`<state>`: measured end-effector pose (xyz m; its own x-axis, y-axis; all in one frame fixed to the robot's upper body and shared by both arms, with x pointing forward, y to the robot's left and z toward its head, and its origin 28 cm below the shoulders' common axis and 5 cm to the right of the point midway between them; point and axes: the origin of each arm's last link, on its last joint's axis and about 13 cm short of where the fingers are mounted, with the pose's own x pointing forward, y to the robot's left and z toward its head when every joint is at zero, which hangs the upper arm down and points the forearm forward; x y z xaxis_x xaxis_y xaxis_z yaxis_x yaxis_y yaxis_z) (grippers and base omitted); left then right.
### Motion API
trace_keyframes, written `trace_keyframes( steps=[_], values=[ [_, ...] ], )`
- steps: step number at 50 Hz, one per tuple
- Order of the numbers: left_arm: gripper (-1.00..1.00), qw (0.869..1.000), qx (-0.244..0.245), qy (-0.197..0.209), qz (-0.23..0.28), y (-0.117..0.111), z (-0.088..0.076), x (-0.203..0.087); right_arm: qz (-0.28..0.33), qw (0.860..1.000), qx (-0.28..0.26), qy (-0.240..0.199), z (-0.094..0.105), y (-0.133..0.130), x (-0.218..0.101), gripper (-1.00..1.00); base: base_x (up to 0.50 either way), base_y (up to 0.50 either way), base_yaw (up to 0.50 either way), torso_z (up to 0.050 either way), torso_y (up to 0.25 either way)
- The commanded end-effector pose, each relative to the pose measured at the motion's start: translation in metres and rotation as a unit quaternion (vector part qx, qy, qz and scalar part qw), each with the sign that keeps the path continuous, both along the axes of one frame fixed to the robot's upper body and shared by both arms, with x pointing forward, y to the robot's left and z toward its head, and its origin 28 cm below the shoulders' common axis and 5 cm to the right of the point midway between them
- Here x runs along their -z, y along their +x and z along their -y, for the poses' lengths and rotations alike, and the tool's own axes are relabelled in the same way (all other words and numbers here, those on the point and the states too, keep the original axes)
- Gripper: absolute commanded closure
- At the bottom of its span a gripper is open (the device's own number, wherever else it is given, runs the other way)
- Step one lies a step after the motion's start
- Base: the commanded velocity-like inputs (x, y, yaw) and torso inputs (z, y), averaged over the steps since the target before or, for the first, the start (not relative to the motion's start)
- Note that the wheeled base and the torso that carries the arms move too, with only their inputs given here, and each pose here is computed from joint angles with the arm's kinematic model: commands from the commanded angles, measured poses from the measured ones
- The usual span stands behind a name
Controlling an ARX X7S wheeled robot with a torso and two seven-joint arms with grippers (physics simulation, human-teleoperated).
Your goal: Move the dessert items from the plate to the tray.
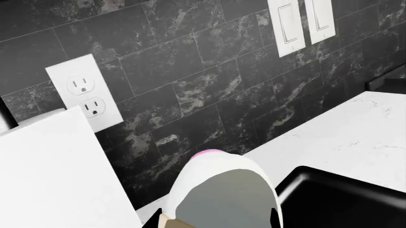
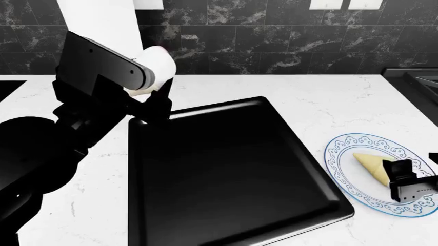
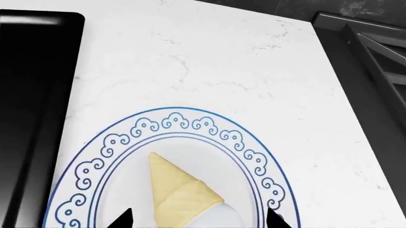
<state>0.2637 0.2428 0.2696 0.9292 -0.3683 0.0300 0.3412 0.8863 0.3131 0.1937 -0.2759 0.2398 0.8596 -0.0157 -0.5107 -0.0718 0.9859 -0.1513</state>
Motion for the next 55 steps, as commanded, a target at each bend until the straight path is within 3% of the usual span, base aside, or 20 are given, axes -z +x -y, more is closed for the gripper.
trace_keyframes(
  steps=[1,55],
  values=[
    [1.00,1.000,-0.002,-0.003,0.002,-0.001,0.000,-0.001,-0.007,1.000,0.001,0.000,0.000,0.000,0.004,-1.00,0.00,0.00,0.00,0.000,0.000],
    [1.00,1.000,-0.004,-0.013,0.010,-0.002,-0.002,-0.001,-0.025,1.000,0.005,0.000,0.000,0.007,0.017,-1.00,0.00,0.00,0.00,0.000,-0.013]
  ],
)
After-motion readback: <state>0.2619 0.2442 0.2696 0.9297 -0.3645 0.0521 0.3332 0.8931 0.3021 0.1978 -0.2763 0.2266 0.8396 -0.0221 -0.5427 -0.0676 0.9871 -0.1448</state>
